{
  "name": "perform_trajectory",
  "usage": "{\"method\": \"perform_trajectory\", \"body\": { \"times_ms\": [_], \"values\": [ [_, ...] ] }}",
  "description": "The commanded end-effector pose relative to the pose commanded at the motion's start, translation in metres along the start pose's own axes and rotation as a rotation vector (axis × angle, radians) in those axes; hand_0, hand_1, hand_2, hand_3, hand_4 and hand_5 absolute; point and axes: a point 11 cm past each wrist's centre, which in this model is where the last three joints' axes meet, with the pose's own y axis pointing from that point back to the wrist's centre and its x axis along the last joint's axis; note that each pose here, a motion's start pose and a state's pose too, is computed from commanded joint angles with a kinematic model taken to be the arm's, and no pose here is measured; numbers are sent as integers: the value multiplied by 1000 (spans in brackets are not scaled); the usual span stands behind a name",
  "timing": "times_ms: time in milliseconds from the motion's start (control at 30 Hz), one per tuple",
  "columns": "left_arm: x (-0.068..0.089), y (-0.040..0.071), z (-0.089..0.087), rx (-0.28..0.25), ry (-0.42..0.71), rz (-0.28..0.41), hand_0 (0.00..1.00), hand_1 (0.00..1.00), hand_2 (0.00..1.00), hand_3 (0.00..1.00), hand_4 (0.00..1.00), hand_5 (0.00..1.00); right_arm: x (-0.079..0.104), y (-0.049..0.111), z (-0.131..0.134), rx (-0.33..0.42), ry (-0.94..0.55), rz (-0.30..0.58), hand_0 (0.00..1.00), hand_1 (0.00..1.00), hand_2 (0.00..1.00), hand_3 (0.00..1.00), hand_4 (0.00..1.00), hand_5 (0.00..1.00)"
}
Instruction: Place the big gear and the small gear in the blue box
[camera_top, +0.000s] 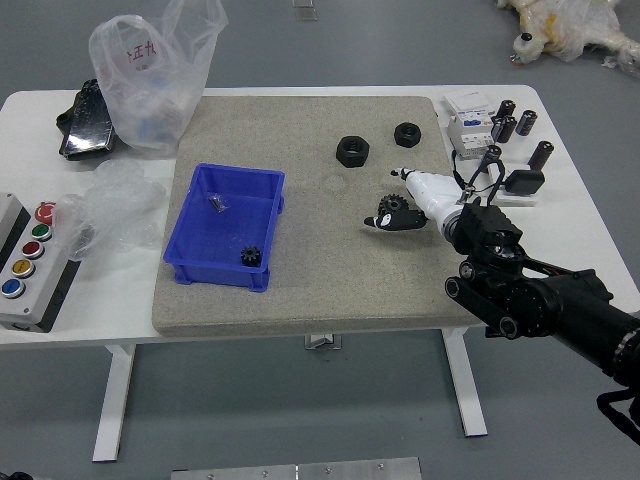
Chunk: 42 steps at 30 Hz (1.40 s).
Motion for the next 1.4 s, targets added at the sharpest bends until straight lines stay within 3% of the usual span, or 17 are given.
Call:
{"method": "perform_trajectory", "body": {
  "times_ms": [33, 67, 233, 267, 433, 467, 733, 933, 1067, 1233, 1267, 1400],
  "values": [
    [0, 0, 0, 0, 0, 0, 726, 552, 535, 665, 679, 475, -1, 0, 0, -1, 1, -2, 566, 711, 727, 820, 863, 419],
    [0, 0, 0, -1, 0, 0, 726, 552, 535, 666, 678, 472, -3, 0, 1, -3, 2, -3, 503, 630, 557, 655, 539, 226],
    [-1, 0, 1, -1, -1, -2, 726, 552, 535, 666, 678, 472, -7, 1, 2, -4, 4, 1, 503, 630, 557, 655, 539, 226],
    [-1, 0, 1, -1, -1, -3, 726, 552, 535, 664, 678, 473, -7, 2, 1, -1, 2, 6, 471, 544, 405, 528, 512, 56],
    [-2, 0, 0, -2, -2, -5, 726, 552, 535, 664, 678, 473, -1, 3, -4, 28, -16, 46, 471, 544, 405, 528, 512, 56],
    [-2, 0, 1, -2, -2, -5, 726, 552, 536, 665, 679, 473, 1, 3, -6, 38, -20, 54, 468, 527, 366, 493, 484, 47],
    [-3, 0, 0, -2, 0, -5, 726, 552, 536, 666, 679, 474, 24, 15, -42, 169, -31, 127, 477, 526, 355, 490, 458, 42],
    [-3, 0, 0, 0, 1, -7, 726, 551, 536, 666, 679, 472, 26, 37, -106, 361, 3, 143, 483, 528, 356, 492, 462, 37],
    [-4, 0, 0, -1, 0, -10, 726, 551, 537, 668, 684, 476, 19, 62, -161, 518, 30, 135, 491, 535, 381, 503, 479, 21],
    [-4, 0, -1, 3, -1, -10, 726, 551, 537, 668, 684, 476, 16, 83, -198, 627, 41, 136, 491, 535, 381, 503, 479, 21],
    [-3, 0, -1, 4, -1, -9, 726, 551, 537, 670, 686, 480, 17, 84, -202, 637, 42, 136, 503, 614, 589, 605, 329, 104],
    [-3, 0, -3, 7, -1, -9, 726, 551, 537, 670, 686, 480, 18, 84, -208, 644, 44, 135, 503, 614, 589, 605, 329, 104]
  ]
}}
